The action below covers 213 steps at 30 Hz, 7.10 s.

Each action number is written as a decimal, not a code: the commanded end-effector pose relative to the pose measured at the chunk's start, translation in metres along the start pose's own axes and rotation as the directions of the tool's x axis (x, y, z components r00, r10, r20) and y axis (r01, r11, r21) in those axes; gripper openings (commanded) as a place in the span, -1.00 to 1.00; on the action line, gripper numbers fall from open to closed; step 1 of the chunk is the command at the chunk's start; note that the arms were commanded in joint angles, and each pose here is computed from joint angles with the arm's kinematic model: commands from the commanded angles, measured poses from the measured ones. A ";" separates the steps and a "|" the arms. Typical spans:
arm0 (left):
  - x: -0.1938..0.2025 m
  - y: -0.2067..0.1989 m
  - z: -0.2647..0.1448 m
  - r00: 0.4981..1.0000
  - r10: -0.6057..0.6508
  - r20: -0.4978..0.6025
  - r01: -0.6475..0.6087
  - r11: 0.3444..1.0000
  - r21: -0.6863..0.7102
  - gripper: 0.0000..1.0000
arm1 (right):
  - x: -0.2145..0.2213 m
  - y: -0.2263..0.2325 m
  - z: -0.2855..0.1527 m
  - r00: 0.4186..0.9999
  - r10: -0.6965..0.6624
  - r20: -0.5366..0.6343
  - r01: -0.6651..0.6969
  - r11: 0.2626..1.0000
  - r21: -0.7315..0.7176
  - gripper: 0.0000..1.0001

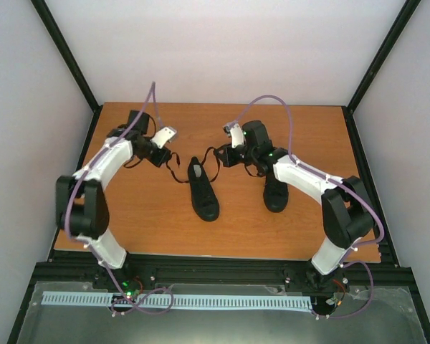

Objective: Tie the shoes
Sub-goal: Cross the shoelace with the shoelace.

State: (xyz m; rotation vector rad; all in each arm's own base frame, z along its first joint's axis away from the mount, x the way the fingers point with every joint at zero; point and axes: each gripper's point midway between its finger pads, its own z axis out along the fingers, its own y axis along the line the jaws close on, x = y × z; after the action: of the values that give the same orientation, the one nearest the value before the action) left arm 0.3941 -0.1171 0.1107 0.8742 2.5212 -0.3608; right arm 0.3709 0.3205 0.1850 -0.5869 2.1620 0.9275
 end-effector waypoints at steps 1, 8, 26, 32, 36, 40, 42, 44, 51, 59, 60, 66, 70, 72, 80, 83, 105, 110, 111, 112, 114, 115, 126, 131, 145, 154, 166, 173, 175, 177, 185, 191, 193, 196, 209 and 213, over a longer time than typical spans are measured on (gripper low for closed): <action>-0.048 -0.077 -0.089 0.948 0.116 0.297 -0.183 0.961 0.208 -0.98 | -0.024 0.005 0.004 1.000 -0.007 0.025 0.009 0.995 -0.100 -0.94; -0.064 -0.145 -0.147 0.874 0.147 0.464 -0.343 0.862 0.374 -0.98 | -0.036 0.033 0.029 1.000 -0.009 -0.025 0.001 0.955 -0.298 -0.94; -0.081 -0.151 -0.154 0.873 0.048 0.485 -0.295 0.844 0.448 -0.98 | 0.040 0.094 0.041 0.950 -0.223 -0.218 0.074 0.841 -0.535 -0.81; -0.078 -0.138 -0.131 0.897 0.020 0.442 -0.233 0.871 0.432 -0.98 | 0.042 0.075 0.038 0.950 -0.218 -0.224 0.093 0.881 -0.464 -0.40; -0.085 -0.129 -0.118 0.904 -0.019 0.428 -0.187 0.881 0.434 -0.98 | 0.031 0.062 0.028 0.960 -0.199 -0.194 0.098 0.895 -0.435 -0.24; -0.092 -0.119 -0.108 0.908 -0.047 0.415 -0.144 0.897 0.418 -0.98 | 0.026 0.050 0.017 0.966 -0.198 -0.169 0.115 0.907 -0.405 -0.15; -0.094 -0.113 -0.103 0.913 -0.058 0.404 -0.123 0.905 0.407 -0.98 | 0.026 0.045 0.010 0.968 -0.197 -0.155 0.122 0.910 -0.396 -0.12; -0.095 -0.107 -0.098 0.919 -0.075 0.388 -0.091 0.916 0.391 -0.98 | 0.024 0.039 0.001 0.972 -0.194 -0.134 0.129 0.914 -0.385 -0.10; -0.092 -0.089 -0.080 0.932 -0.101 0.349 -0.019 0.946 0.324 -0.99 | 0.000 0.018 -0.026 0.982 -0.186 -0.027 0.173 0.950 -0.259 0.02; -0.078 -0.085 -0.076 0.949 -0.068 0.309 -0.022 0.960 0.278 -0.99 | -0.033 0.052 -0.010 0.929 -0.363 0.076 0.371 0.911 -0.179 0.29; -0.077 -0.085 -0.077 0.949 -0.066 0.307 -0.023 0.960 0.278 -0.98 | -0.035 0.054 -0.006 0.927 -0.368 0.077 0.376 0.908 -0.184 0.29; -0.074 -0.089 -0.082 0.947 -0.054 0.317 -0.039 0.960 0.278 -0.98 | -0.039 0.052 0.023 0.928 -0.369 0.048 0.371 0.907 -0.197 0.25; -0.071 -0.092 -0.081 0.949 -0.047 0.313 -0.049 0.956 0.291 -0.98 | -0.039 0.052 0.040 0.930 -0.366 0.030 0.364 0.910 -0.196 -0.02; -0.070 -0.095 -0.082 0.949 -0.039 0.312 -0.059 0.952 0.299 -0.99 | -0.040 0.046 0.045 0.936 -0.352 0.026 0.351 0.921 -0.166 -0.27; -0.051 -0.097 -0.072 0.964 0.012 0.267 -0.096 0.948 0.302 -0.77 | -0.040 0.044 0.048 0.952 -0.303 0.032 0.304 0.939 -0.163 -0.94; -0.035 -0.084 -0.051 0.976 0.039 0.216 -0.091 0.967 0.236 -0.05 | -0.038 0.040 0.051 0.962 -0.272 0.023 0.272 0.950 -0.151 -0.94; 0.018 -0.063 0.064 1.000 -0.015 -0.019 0.019 0.969 0.247 0.23 | -0.022 0.033 0.049 0.983 -0.183 0.000 0.181 0.976 -0.123 -0.94; 0.021 -0.073 0.059 1.000 0.015 -0.013 -0.010 0.955 0.296 -0.41 | -0.020 0.033 0.048 0.984 -0.179 -0.003 0.177 0.976 -0.126 -0.94; 0.021 -0.075 0.057 1.000 0.024 -0.011 -0.019 0.953 0.303 -0.60 | -0.020 0.034 0.048 0.985 -0.175 -0.002 0.174 0.976 -0.130 -0.94; 0.022 -0.077 0.055 1.000 0.029 -0.009 -0.025 0.951 0.308 -0.78 | -0.021 0.035 0.048 0.986 -0.168 -0.002 0.166 0.977 -0.133 -0.94; 0.020 -0.081 0.047 0.999 0.044 0.019 -0.048 0.948 0.315 -0.98 | -0.020 0.036 0.050 0.989 -0.149 -0.005 0.146 0.978 -0.146 -0.94; 0.017 -0.083 0.043 0.998 0.052 0.039 -0.062 0.947 0.316 -0.98 | -0.019 0.036 0.051 0.990 -0.140 -0.007 0.137 0.979 -0.154 -0.94; 0.003 -0.096 0.001 0.971 0.161 0.176 -0.207 0.936 0.284 -0.98 | -0.017 0.033 0.077 0.999 -0.016 -0.042 0.007 0.980 -0.199 -0.94; 0.001 -0.101 -0.010 0.956 0.196 0.217 -0.252 0.929 0.272 -0.98 | -0.018 0.025 0.088 0.994 0.083 -0.068 -0.094 0.977 -0.191 -0.94; -0.001 -0.105 -0.019 0.932 0.240 0.271 -0.309 0.918 0.249 -0.98 | 0.034 0.037 0.069 0.916 0.181 -0.359 -0.285 0.921 -0.264 -0.94; -0.005 -0.107 -0.022 0.919 0.258 0.298 -0.334 0.911 0.242 -0.98 | 0.055 0.044 0.059 0.873 0.142 -0.467 -0.306 0.904 -0.297 -0.94; 0.000 -0.122 -0.015 0.919 0.246 0.307 -0.342 0.886 0.313 -0.98 | 0.084 0.026 0.044 0.834 0.033 -0.551 -0.154 0.973 -0.174 -0.57; -0.007 -0.118 -0.007 0.925 0.226 0.305 -0.321 0.895 0.309 -0.98 | 0.066 -0.004 0.037 0.868 0.018 -0.497 -0.015 1.000 0.009 -0.10; -0.011 -0.115 -0.006 0.926 0.223 0.304 -0.314 0.903 0.294 -0.98 | 0.059 -0.013 0.033 0.881 0.015 -0.472 0.020 0.997 0.069 -0.08; -0.012 -0.111 -0.003 0.932 0.212 0.295 -0.299 0.910 0.289 -0.99 | 0.055 -0.016 0.029 0.893 0.012 -0.451 0.035 0.995 0.095 -0.04; -0.031 -0.093 0.008 0.932 0.204 0.299 -0.277 0.934 0.225 -0.98 | 0.043 -0.022 0.025 0.921 0.017 -0.388 0.045 0.988 0.149 -0.05; -0.034 -0.098 0.007 0.923 0.212 0.321 -0.299 0.920 0.253 -0.99 | 0.057 -0.007 0.038 0.902 0.015 -0.430 -0.005 1.000 0.024 -0.26; -0.033 -0.103 0.002 0.912 0.234 0.337 -0.329 0.908 0.260 -0.98 | 0.059 -0.002 0.041 0.903 0.005 -0.430 -0.012 1.000 -0.013 -0.28; -0.028 -0.111 -0.007 0.893 0.274 0.358 -0.379 0.886 0.268 -0.99 | 0.055 0.012 0.044 0.914 -0.020 -0.405 -0.025 0.994 -0.105 -0.27; -0.015 -0.133 -0.045 0.852 0.333 0.403 -0.458 0.848 0.266 -0.98 | 0.049 0.040 0.042 0.927 -0.118 -0.356 0.014 0.959 -0.282 -0.31; -0.011 -0.130 -0.042 0.858 0.340 0.384 -0.454 0.853 0.259 -0.99 | 0.057 0.042 0.043 0.921 -0.119 -0.371 0.003 0.954 -0.299 -0.33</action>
State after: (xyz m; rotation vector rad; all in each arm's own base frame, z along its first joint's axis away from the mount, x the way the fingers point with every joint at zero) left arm 0.3118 -0.2060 0.1615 1.2892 1.9683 -0.7462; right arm 0.3390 0.3649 0.1441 -0.9879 2.3745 1.1092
